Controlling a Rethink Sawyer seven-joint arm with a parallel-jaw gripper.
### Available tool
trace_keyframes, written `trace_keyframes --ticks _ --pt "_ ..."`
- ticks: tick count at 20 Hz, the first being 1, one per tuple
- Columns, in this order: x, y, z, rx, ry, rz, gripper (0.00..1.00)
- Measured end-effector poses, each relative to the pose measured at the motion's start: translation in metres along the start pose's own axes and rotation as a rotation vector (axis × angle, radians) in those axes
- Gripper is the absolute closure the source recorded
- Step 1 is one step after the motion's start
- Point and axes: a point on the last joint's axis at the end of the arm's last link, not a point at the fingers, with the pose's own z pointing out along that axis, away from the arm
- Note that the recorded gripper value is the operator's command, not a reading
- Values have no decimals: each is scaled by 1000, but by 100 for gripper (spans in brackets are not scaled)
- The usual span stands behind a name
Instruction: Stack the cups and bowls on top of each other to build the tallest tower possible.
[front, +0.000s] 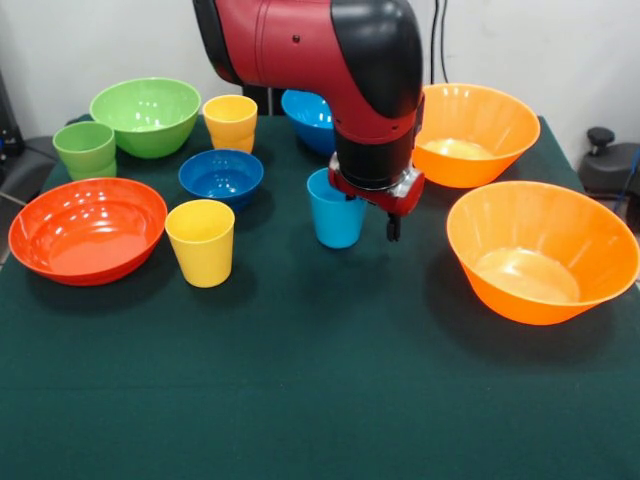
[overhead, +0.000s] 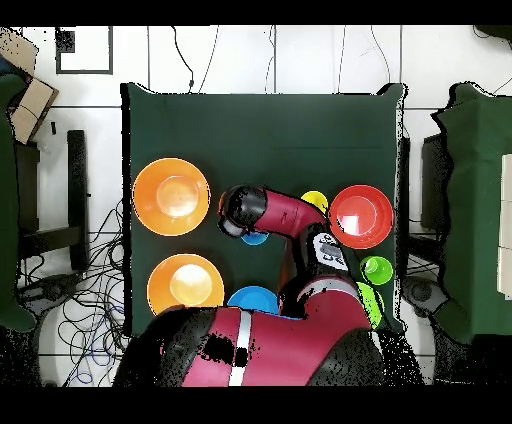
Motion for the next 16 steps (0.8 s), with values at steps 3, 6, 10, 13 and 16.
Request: trace_keyframes --ticks 3,6,10,13,16 --pt "0 0 0 0 0 0 0" --pt "0 0 0 -1 0 0 0" --pt "-1 1 -2 -2 -3 -1 0" --pt "-1 1 -5 -3 -7 -1 0" --pt "-1 2 -8 -3 -6 -2 0"
